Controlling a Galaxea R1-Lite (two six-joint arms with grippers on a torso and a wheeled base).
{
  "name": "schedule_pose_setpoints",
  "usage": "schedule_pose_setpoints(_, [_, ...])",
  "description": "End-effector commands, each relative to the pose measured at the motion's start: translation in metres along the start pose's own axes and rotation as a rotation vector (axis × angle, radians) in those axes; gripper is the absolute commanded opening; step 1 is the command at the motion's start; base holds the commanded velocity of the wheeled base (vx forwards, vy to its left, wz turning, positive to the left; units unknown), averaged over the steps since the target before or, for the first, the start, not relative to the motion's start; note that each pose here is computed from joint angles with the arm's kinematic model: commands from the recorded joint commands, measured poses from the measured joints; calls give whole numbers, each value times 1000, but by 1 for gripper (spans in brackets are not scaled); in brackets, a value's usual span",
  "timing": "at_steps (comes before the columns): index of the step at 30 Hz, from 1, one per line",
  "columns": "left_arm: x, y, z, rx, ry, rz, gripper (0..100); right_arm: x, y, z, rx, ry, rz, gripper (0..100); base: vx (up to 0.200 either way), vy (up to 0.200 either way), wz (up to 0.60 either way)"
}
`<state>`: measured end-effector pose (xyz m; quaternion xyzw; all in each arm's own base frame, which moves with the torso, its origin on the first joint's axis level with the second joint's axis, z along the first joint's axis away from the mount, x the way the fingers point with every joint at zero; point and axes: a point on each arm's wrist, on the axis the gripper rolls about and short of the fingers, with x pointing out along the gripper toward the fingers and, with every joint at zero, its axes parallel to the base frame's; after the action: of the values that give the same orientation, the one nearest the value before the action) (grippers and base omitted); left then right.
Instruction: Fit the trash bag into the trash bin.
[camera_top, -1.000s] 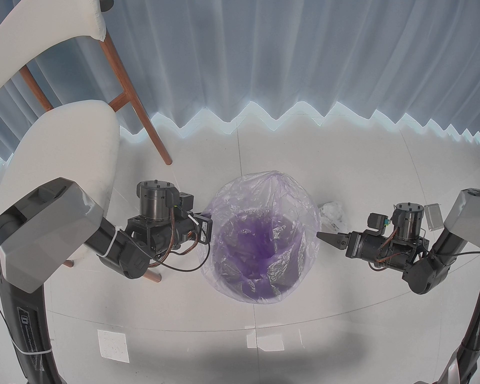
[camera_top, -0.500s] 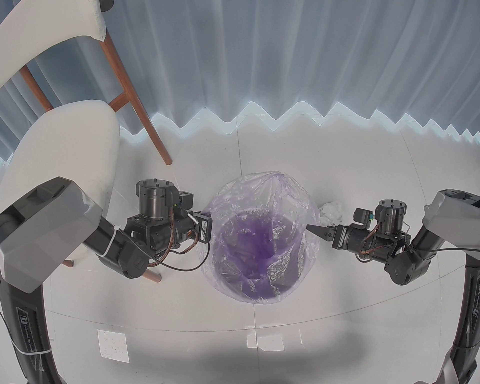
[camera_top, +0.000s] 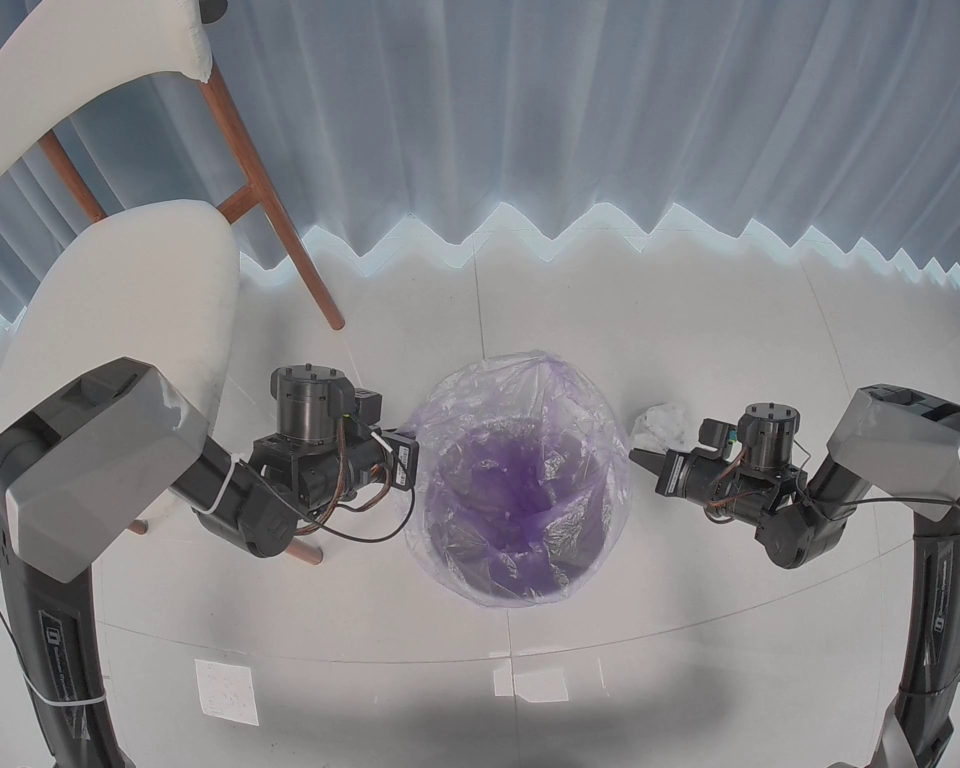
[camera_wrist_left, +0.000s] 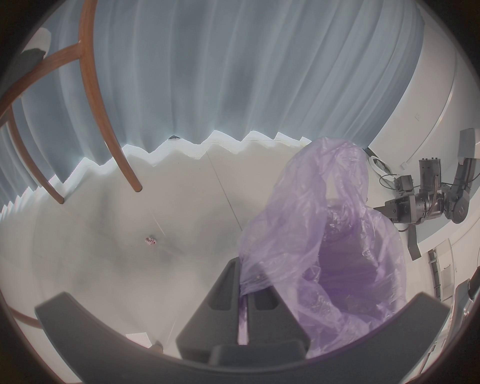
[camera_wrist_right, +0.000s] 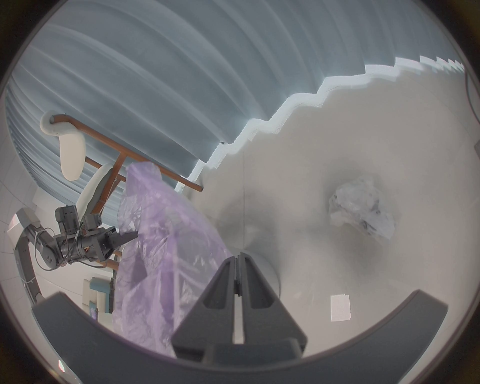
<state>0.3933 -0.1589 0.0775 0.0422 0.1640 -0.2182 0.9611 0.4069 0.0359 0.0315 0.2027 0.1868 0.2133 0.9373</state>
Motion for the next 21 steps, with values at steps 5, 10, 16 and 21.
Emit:
schedule_pose_setpoints(5, [12,9,-6,-10,4,16,0,20,-9,4,-11,-32,4,0,0,0,0])
schedule_pose_setpoints(10, [21,15,-12,-31,13,29,0,27,-13,9,-3,-22,-8,0,0,0,0])
schedule_pose_setpoints(16, [20,10,-7,-41,0,26,0,18,-14,14,-4,-39,-20,0,0,0,0])
schedule_pose_setpoints(21, [18,8,-4,-39,-8,22,0,-19,-10,16,16,-16,-67,100,0,0,0])
